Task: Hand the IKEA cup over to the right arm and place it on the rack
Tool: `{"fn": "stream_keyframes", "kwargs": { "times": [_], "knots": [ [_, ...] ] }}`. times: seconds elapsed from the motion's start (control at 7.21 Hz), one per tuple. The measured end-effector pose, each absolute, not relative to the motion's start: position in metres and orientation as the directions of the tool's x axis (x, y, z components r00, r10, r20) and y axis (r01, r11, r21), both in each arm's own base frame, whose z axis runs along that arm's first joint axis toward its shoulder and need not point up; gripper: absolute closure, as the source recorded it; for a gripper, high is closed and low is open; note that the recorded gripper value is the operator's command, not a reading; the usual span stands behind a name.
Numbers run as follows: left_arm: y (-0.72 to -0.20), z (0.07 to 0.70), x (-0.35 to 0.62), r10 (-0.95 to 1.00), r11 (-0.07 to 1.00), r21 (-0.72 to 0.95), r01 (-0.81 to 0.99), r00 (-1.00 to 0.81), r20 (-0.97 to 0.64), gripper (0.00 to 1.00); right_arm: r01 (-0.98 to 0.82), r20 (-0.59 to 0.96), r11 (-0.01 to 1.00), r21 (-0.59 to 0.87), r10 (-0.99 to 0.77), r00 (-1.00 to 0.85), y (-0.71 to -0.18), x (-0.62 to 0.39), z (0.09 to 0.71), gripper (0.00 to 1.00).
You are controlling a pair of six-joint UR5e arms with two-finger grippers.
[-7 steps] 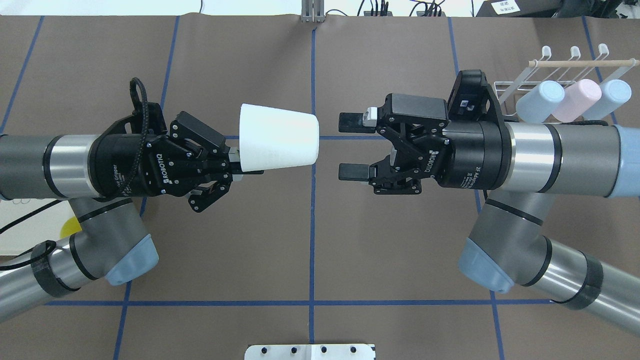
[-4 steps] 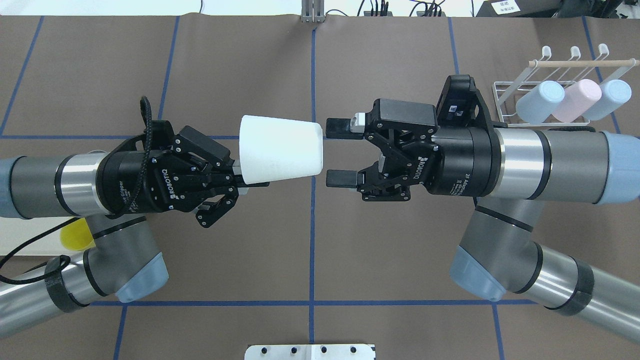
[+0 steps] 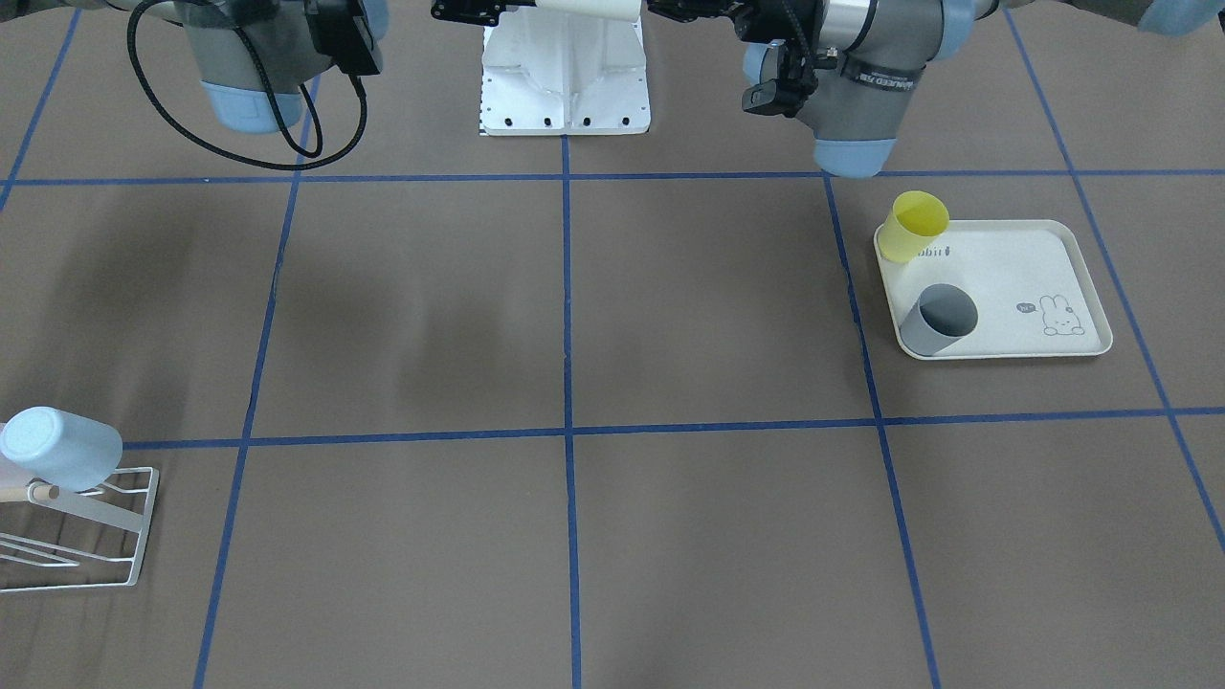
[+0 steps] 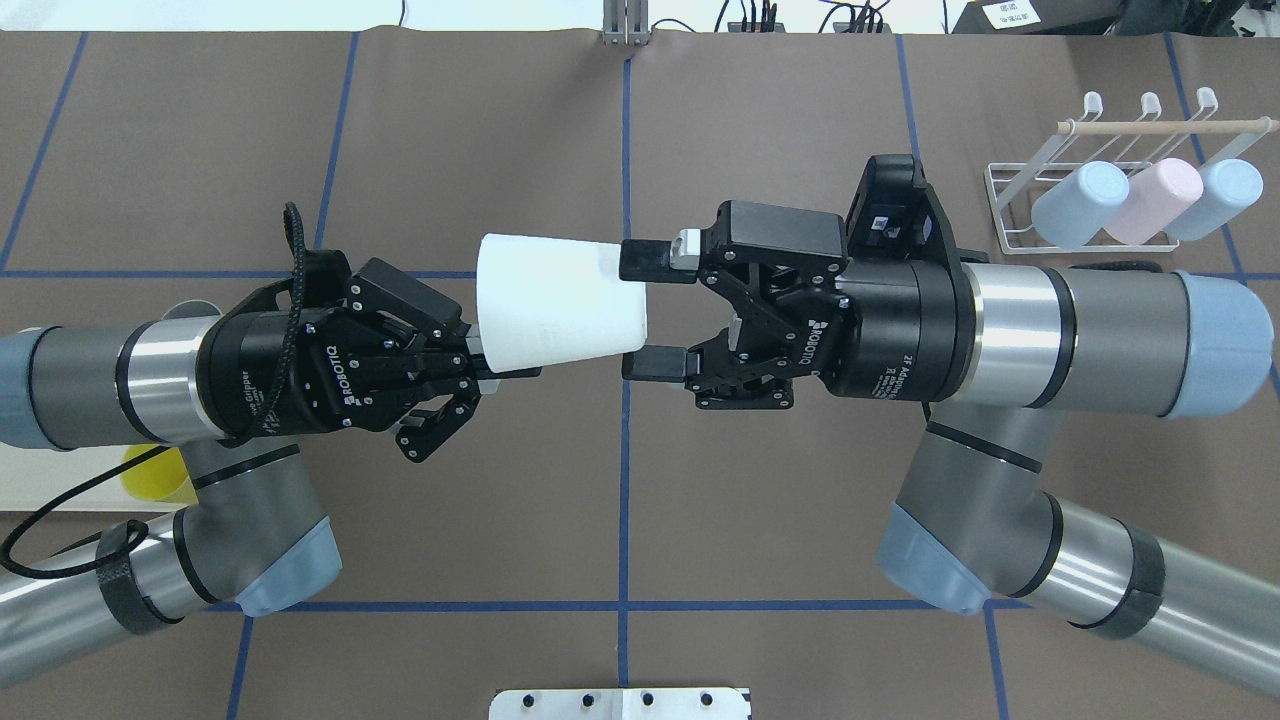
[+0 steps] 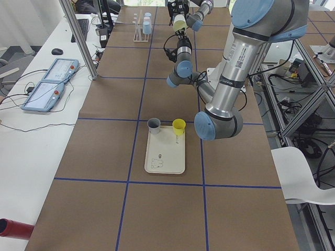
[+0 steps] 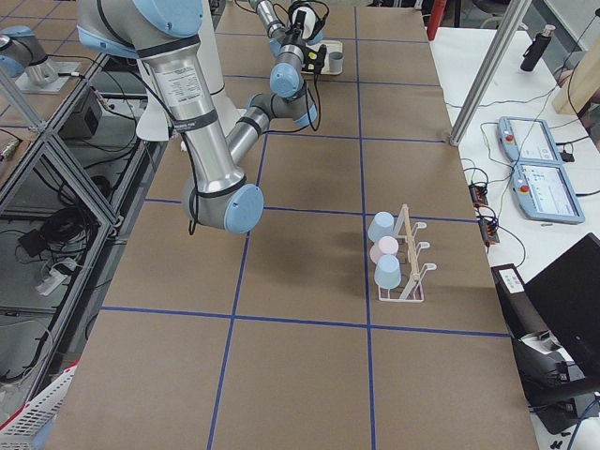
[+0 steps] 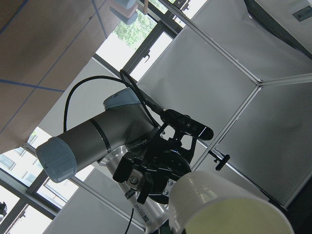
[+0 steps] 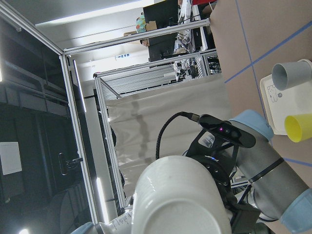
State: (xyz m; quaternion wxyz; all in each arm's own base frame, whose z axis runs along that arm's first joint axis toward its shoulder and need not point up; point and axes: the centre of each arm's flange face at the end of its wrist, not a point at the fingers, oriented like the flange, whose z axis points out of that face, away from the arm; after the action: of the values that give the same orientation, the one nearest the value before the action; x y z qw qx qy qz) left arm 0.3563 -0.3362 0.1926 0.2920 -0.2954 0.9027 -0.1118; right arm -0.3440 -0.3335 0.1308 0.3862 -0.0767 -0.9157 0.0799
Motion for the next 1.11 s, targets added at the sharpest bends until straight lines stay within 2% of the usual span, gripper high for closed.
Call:
{"fn": "stream_keyframes", "kwargs": {
  "times": [1.11],
  "knots": [
    [-0.3334,0.1939,0.3578,-0.599,0.800,-0.365,-0.476,-0.655,-0.460,1.00,0.067,0.682,0.970,-0.234,0.213,-0.699,-0.3333,-0.3524,0.1310,0.04]
  ]
}}
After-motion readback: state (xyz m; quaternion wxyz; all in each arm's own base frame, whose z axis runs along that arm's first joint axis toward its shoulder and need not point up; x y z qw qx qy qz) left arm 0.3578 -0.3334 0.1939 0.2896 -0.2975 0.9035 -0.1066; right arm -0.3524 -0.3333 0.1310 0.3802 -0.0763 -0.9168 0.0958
